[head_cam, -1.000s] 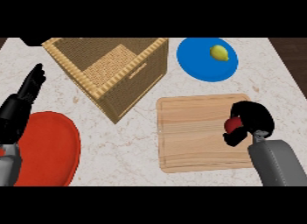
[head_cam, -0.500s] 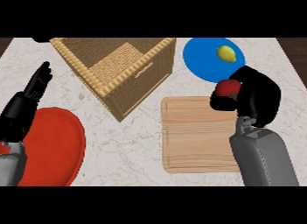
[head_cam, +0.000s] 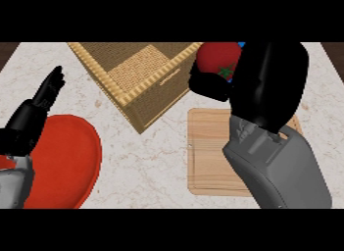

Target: Pick the tomato from the cutting board and place it in the basket

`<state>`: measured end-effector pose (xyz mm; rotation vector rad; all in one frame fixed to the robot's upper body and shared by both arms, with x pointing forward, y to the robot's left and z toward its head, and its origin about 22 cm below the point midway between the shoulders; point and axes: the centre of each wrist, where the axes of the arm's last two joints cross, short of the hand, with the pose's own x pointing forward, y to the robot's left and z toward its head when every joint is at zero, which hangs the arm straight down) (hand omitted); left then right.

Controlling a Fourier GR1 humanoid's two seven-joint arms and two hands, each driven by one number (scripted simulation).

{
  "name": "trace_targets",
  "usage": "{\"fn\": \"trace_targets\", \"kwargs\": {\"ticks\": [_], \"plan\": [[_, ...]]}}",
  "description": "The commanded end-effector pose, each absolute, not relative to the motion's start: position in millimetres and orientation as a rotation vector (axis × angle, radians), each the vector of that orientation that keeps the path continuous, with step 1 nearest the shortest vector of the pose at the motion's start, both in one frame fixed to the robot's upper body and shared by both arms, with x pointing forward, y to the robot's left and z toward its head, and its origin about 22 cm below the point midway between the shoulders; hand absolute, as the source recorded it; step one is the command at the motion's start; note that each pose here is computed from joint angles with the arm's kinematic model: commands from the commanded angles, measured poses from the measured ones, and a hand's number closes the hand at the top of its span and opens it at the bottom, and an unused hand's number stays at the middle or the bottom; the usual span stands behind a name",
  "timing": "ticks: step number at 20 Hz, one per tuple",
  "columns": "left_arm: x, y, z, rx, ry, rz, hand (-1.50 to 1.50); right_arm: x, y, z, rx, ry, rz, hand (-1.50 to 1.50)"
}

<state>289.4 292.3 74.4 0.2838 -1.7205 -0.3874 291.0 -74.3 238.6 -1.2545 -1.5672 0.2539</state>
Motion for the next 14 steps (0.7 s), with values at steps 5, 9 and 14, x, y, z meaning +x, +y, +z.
{"fn": "trace_targets", "kwargs": {"ticks": [5, 9, 14], "plan": [[296, 283, 80, 0.260, -1.731, -0.407, 0.00, 310, -19, 335, -1.116, -1.548, 0.271, 1.50], [305, 279, 72, 0.256, -1.736, -0.393, 0.00, 343, -3, 334, -1.078, -1.506, 0.281, 1.50], [298, 282, 79, 0.236, -1.746, -0.439, 0.00, 364, 12, 351, -1.050, -1.446, 0.268, 1.50]]}}
